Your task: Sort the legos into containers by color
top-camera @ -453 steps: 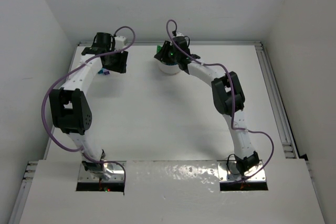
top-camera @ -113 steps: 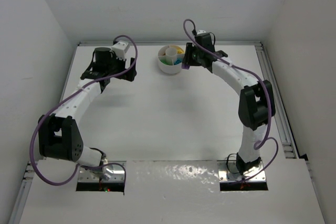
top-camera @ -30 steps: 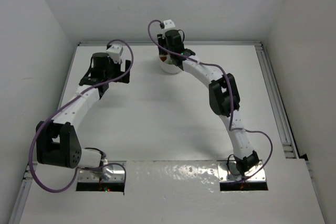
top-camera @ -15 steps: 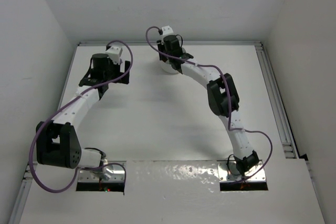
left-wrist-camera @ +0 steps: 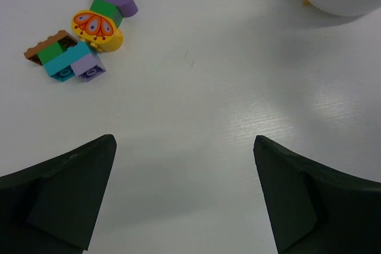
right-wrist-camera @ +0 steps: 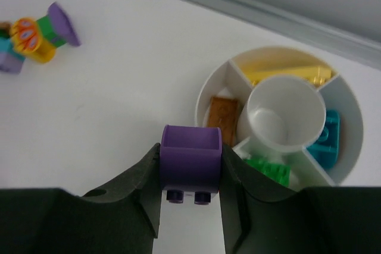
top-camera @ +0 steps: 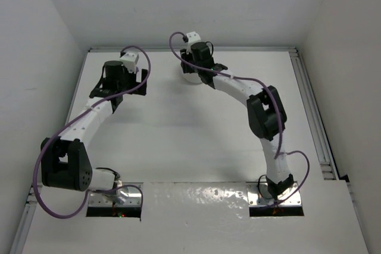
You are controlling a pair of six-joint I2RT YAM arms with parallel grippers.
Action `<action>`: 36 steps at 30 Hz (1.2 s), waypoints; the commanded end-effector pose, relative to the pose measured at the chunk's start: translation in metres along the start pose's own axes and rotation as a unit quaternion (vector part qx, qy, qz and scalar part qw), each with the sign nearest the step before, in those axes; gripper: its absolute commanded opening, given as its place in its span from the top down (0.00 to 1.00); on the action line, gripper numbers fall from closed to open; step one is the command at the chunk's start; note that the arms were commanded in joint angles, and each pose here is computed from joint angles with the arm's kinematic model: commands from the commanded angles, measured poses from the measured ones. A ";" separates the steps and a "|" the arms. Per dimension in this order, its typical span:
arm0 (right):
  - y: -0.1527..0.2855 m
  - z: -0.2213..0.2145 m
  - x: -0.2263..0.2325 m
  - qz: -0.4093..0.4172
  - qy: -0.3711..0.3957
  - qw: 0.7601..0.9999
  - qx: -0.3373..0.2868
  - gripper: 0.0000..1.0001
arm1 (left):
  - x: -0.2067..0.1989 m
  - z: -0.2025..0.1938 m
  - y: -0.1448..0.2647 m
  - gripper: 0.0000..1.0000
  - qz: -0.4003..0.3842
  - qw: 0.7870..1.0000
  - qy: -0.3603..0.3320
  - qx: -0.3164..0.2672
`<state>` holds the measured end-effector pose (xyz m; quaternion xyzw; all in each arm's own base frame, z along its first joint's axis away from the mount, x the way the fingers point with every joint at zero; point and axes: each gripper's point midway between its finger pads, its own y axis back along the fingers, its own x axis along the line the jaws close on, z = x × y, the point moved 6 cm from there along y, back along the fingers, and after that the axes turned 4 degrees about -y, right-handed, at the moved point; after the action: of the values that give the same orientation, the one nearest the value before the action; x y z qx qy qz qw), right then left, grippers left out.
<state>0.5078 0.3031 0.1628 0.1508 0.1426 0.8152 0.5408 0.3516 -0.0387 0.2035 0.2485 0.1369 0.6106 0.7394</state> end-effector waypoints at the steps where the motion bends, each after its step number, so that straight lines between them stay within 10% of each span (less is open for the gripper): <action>1: 0.056 0.041 0.027 0.065 -0.025 0.995 -0.068 1.00 | 0.006 0.018 0.004 0.00 0.008 0.999 0.004 -0.036; 36: 0.102 -0.027 0.025 0.059 -0.025 0.998 -0.002 1.00 | 0.007 0.016 0.000 0.00 0.009 0.999 0.008 -0.032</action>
<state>0.3967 0.2843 0.1501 0.1951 0.1630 0.8350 0.4880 0.3526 -0.0384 0.2046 0.2444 0.1363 0.6123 0.7395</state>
